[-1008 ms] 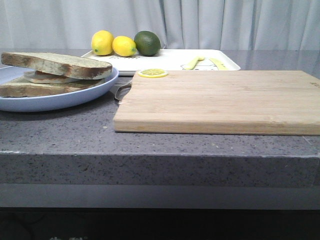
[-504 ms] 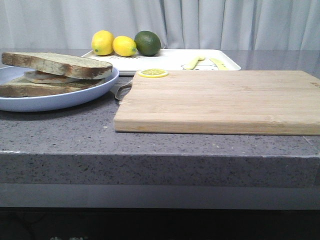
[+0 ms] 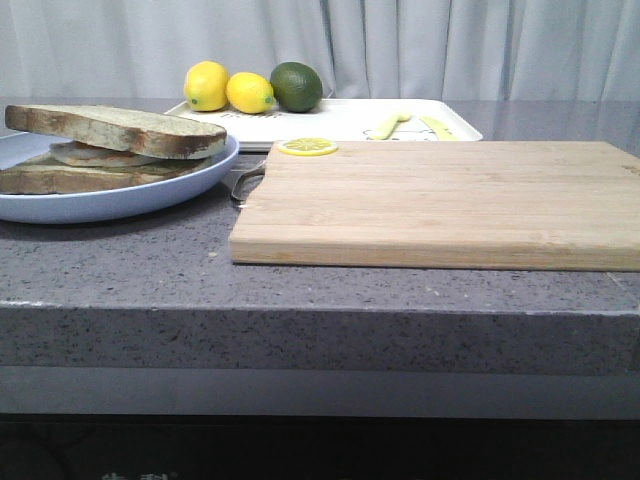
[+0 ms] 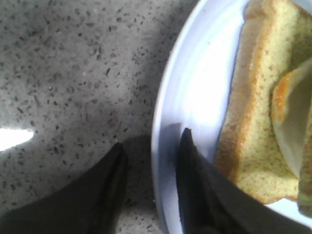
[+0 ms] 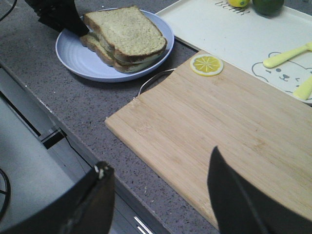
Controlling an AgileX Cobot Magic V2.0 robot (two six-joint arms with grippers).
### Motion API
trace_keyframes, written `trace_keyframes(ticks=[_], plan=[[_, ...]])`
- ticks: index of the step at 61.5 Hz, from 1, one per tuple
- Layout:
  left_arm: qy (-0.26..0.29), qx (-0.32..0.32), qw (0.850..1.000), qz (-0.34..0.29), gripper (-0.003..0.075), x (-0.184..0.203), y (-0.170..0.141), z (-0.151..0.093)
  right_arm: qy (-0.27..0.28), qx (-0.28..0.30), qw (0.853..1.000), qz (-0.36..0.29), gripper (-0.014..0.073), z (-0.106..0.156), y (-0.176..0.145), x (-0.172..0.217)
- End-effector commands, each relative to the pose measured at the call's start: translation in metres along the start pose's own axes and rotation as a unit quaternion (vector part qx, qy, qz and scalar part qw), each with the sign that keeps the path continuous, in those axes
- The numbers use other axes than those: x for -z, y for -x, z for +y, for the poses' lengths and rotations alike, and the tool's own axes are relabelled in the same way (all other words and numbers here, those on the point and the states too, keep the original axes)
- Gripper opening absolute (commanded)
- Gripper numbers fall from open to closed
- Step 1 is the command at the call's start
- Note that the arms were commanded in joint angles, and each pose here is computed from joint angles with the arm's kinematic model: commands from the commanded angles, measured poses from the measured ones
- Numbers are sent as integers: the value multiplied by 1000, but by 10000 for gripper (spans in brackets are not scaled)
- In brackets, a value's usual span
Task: Place bread and move sandwich to tray
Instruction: 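Move the left gripper to the plate rim and grasp it, then lift the plate with the sandwich and carry it toward the white tray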
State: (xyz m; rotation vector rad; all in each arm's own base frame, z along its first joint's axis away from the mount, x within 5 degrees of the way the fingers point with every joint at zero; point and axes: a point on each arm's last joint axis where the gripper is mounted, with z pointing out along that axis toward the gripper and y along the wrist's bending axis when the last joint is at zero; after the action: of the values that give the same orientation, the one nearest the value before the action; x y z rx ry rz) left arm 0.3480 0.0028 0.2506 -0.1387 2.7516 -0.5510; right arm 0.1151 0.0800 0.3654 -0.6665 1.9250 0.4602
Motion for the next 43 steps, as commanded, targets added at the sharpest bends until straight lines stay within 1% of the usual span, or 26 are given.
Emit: trace_keyframes(ticks=[1,18,28,38,43], plan=[[-17,2,999,-33,192,7,7,-7,-9,-5,999,-47,445,-1,13,6],[-19,2,999,-37,-20,7,8,-8,-9,-5,999,-47,445,-1,13,6],[-21,-4,999,-47,-20,16,10,-12,-9,-5,999,-47,445,-1,13,6],[-27,-22,997,-75,-20,37,20,-22,-9,-5,999,-47,445,-1,13,6],[-39,-26,995,-90,-20,48,25,-29,-9,-5,999,-47,445,-1,13,6]])
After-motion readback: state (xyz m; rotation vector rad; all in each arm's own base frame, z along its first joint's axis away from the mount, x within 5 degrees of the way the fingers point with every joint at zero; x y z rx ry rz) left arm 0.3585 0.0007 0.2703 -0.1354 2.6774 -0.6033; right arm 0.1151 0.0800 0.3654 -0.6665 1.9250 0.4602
